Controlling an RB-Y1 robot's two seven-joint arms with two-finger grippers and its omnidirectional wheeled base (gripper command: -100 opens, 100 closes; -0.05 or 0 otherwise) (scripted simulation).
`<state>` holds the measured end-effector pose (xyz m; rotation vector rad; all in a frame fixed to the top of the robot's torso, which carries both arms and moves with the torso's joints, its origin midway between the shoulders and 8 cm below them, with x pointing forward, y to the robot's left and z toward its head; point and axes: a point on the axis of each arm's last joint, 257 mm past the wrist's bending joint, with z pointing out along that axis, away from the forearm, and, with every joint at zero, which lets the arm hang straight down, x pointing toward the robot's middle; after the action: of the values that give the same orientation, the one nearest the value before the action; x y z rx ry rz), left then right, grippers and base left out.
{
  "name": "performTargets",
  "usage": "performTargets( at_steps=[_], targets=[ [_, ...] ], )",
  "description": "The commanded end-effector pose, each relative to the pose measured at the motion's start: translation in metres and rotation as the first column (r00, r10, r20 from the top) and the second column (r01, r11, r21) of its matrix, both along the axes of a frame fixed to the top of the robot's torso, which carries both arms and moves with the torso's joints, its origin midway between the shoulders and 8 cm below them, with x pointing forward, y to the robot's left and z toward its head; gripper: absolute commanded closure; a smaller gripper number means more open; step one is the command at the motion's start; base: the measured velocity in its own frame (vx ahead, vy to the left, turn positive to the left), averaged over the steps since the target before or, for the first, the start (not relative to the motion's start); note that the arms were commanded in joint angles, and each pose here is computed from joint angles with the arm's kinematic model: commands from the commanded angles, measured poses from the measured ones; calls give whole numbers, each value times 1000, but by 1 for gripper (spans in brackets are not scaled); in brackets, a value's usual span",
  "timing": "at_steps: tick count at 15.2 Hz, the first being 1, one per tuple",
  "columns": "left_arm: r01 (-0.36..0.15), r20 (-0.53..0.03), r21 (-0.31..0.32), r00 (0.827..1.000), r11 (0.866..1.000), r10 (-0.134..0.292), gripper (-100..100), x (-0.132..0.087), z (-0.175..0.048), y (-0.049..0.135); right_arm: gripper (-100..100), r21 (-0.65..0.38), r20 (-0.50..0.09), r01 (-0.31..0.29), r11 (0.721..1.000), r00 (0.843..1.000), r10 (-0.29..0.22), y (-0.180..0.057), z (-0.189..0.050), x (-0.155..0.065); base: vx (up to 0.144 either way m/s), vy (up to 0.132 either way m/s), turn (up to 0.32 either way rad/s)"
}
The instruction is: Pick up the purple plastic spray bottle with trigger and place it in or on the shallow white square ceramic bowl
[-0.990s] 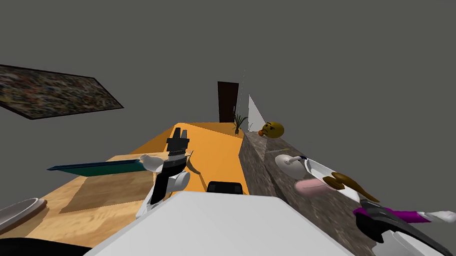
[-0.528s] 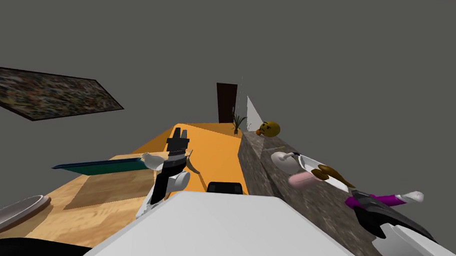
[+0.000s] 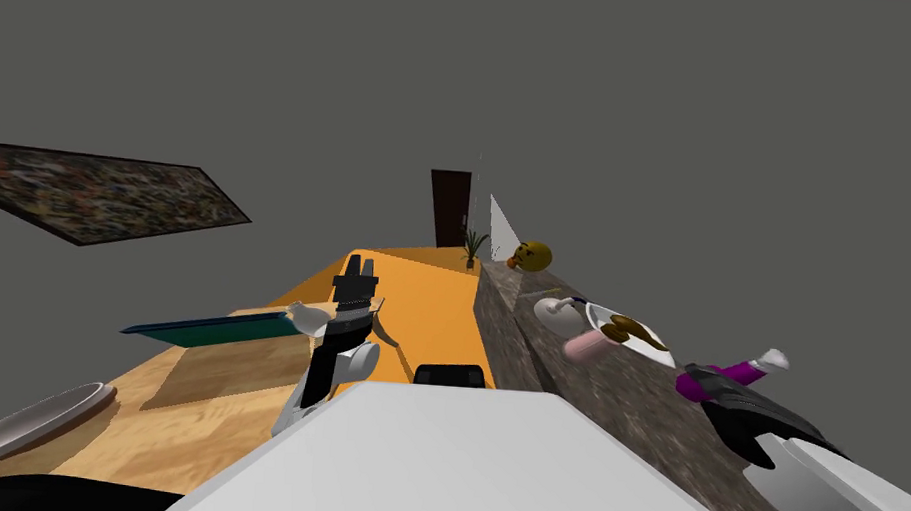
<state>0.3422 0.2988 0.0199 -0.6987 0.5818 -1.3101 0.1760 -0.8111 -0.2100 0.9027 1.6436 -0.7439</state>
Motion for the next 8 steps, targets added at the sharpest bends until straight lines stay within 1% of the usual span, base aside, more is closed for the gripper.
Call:
performTargets(
  at_steps=[1,2,3,4,5,6,7,8],
  targets=[
    [0,0,0,1000,1000,0,0,0,0,0,100,-3,4,-38,999,999,38,2,6,15,-28,-29,6],
    [0,0,0,1000,1000,0,0,0,0,0,100,-8,2,-74,997,997,74,4,10,26,-35,-33,18],
    [0,0,0,1000,1000,0,0,0,0,0,100,-8,2,-74,997,997,74,4,10,26,-35,-35,21],
    [0,0,0,1000,1000,0,0,0,0,0,100,-13,0,-108,994,994,108,5,14,37,-40,-39,22],
    [0,0,0,1000,1000,0,0,0,0,0,100,-13,0,-110,994,994,110,5,14,37,-40,-40,22],
    [0,0,0,1000,1000,0,0,0,0,0,100,-18,-2,-145,989,989,145,7,18,48,-43,-38,7],
    [0,0,0,1000,1000,0,0,0,0,0,100,-18,-2,-146,989,989,146,7,18,48,-41,-35,19],
    [0,0,0,1000,1000,0,0,0,0,0,100,-26,-5,-175,984,985,175,8,23,57,-45,-42,31]
  ],
)
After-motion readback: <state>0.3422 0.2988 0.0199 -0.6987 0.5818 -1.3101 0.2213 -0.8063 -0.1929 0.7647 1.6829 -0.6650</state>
